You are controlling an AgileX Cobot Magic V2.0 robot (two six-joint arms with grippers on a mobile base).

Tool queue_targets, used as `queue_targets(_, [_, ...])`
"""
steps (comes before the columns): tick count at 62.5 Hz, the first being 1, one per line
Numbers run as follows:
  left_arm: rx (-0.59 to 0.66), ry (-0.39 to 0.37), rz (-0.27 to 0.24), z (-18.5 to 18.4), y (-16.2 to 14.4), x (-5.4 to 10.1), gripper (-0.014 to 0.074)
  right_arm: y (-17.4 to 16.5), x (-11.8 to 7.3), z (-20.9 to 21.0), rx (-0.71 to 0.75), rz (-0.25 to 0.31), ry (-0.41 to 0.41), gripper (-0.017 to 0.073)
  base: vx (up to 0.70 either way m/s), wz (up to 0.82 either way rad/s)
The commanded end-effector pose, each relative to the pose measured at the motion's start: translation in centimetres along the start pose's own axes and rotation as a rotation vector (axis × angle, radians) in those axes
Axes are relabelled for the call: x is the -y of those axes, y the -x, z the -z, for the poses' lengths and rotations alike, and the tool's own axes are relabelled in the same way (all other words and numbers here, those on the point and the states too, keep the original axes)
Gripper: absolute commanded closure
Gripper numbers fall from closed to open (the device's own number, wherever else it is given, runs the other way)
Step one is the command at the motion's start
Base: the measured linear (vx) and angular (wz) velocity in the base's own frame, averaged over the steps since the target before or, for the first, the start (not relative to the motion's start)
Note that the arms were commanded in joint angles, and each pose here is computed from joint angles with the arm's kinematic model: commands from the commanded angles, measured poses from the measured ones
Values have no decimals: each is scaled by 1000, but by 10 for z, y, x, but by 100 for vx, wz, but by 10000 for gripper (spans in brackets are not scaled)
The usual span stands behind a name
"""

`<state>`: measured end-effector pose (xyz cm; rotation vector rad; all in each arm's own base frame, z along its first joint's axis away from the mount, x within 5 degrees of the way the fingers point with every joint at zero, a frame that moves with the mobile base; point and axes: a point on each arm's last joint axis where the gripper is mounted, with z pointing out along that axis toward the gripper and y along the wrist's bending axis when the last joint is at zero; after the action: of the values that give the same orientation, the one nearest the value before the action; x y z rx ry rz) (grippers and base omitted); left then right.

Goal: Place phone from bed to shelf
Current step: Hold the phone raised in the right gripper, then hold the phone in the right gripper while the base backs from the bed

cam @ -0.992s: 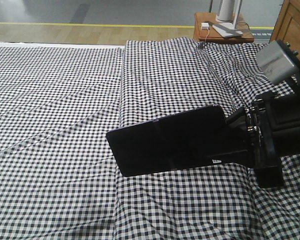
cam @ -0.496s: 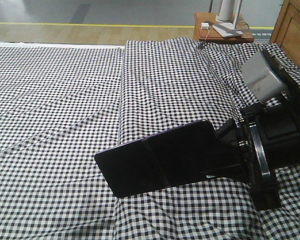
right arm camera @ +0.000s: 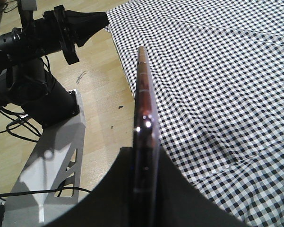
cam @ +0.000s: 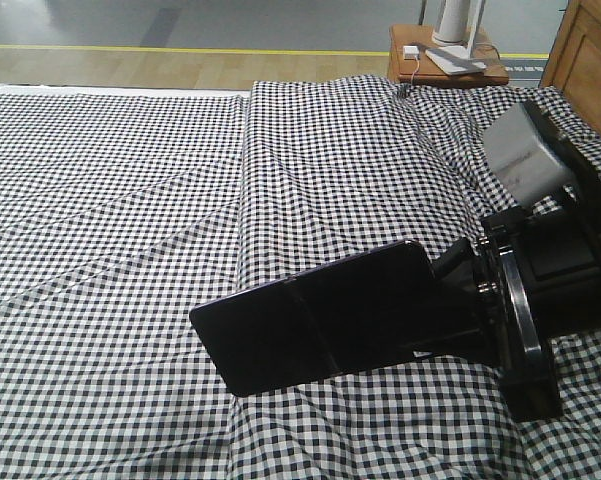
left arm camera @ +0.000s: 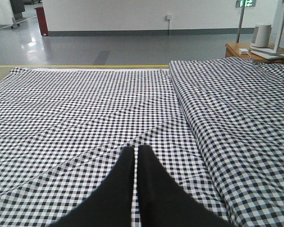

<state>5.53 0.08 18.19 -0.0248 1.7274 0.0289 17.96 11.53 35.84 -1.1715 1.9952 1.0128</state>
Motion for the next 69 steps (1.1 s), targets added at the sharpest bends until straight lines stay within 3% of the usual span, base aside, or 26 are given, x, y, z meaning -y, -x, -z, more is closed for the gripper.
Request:
queue_targets(1, [77, 11, 10, 1, 6, -1, 593, 11, -14, 8, 61, 19, 68, 564, 0, 0])
queue_targets(69, [77, 11, 10, 1, 6, -1, 593, 11, -14, 8, 61, 19, 68, 564, -2, 10])
